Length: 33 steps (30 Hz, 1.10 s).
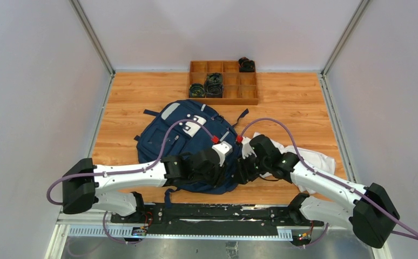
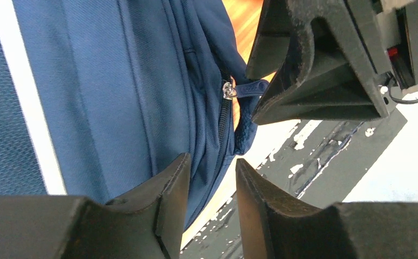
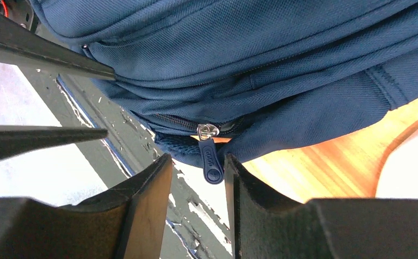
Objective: Pack the student bag
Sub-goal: Zip the student bag at the center of the board.
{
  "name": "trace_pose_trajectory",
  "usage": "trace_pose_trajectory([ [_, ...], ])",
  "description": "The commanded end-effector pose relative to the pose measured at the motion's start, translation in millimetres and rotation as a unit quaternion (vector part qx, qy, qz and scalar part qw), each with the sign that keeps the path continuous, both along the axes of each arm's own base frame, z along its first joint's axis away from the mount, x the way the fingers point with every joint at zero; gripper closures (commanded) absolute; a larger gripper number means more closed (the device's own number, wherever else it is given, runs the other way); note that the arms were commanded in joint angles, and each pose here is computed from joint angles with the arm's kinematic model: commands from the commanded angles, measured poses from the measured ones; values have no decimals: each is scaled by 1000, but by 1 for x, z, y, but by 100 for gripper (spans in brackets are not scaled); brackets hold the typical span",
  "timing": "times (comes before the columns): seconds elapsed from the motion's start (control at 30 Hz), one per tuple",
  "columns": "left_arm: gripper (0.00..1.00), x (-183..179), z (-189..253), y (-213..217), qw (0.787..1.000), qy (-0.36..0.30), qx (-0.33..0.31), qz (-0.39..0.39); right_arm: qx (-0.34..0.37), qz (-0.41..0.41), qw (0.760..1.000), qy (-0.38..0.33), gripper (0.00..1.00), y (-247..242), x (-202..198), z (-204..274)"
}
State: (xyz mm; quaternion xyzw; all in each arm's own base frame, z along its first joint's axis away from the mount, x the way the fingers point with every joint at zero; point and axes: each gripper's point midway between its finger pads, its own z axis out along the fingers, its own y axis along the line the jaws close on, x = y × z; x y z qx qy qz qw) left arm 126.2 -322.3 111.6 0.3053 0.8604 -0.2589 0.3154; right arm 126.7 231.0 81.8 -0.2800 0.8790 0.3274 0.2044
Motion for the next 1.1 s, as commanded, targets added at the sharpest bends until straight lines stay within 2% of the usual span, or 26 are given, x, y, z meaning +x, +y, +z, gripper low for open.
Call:
trace_pose_trajectory([
  [0.0, 55, 0, 9, -21, 1000, 9, -23, -20, 9, 19, 999, 33, 56, 3, -16, -8],
  [0.23, 50, 1, -13, -21, 999, 26, 30, -20, 0, 12, 999, 39, 64, 2, -15, -18],
  [0.3, 47, 4, -18, -18, 999, 20, 42, -14, -7, 5, 999, 34, 63, -1, -13, -21],
  [0.43, 42, 12, -28, -7, 997, 2, 75, -1, -16, -4, 999, 29, 55, -4, -10, -24],
  [0.57, 42, 17, -38, 3, 995, -11, 96, 9, -18, -9, 999, 28, 56, -2, -6, -27],
  [0.67, 43, 17, -44, 6, 994, -14, 105, 7, -18, -10, 999, 33, 67, -1, -6, -30],
  [0.8, 49, 19, -53, 5, 994, -19, 103, 8, -20, -13, 999, 35, 84, -1, -6, -31],
  [0.9, 49, 20, -58, 4, 994, -18, 105, 10, -23, -18, 999, 32, 99, -3, -5, -30],
  [1.07, 48, 14, -58, -7, 997, -8, 79, -8, -21, -26, 999, 27, 100, -7, -6, -28],
])
